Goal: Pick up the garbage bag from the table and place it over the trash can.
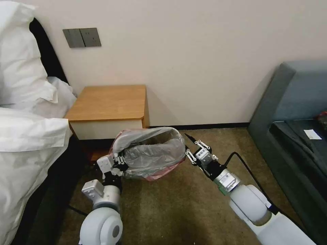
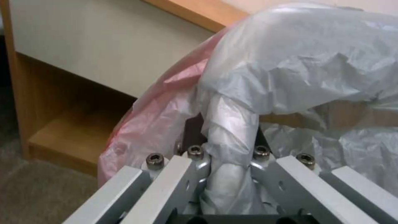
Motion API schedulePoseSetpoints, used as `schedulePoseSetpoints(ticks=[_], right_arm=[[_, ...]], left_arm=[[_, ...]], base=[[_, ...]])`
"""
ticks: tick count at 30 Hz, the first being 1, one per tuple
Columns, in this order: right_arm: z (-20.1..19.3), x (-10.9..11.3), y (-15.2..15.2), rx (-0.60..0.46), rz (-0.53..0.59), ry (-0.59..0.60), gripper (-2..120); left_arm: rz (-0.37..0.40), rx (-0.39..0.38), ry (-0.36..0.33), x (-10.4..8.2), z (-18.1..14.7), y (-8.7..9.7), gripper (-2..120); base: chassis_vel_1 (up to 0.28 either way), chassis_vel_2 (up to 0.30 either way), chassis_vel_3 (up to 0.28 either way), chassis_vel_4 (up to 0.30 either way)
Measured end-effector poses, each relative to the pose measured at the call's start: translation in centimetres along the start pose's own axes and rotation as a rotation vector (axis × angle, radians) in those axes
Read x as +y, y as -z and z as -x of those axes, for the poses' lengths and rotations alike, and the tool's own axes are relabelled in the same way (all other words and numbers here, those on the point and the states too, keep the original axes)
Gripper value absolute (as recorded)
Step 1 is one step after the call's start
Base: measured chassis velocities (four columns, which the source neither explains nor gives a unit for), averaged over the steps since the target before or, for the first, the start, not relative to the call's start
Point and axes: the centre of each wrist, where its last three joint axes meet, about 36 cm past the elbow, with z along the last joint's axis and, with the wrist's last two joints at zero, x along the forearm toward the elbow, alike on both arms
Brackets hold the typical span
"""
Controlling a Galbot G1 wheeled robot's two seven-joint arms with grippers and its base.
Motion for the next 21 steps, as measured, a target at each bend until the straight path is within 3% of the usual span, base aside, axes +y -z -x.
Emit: schedulePoseSetpoints(ticks=[8,14,21], right_arm=[[0.3,0.0,0.1,-0.022,0.019,-0.045,74],[1.8,-0.6,0.5,-0.072,0.020,-0.102,96],[2.3,-1.1,-0.2,-0.073,-0.013,-0.104,100]], left_arm=[[-0.013,0.006,0.001,0.0,1.0,0.1,5],[0.014,0.029,0.009,0.3,0.6,-1.0,5],[0.034,0.036,0.005,0.4,0.2,-1.6,5]], base=[[0.000,0.000,0.000,0.000],[0.000,0.000,0.000,0.000],[0.000,0.000,0.000,0.000]])
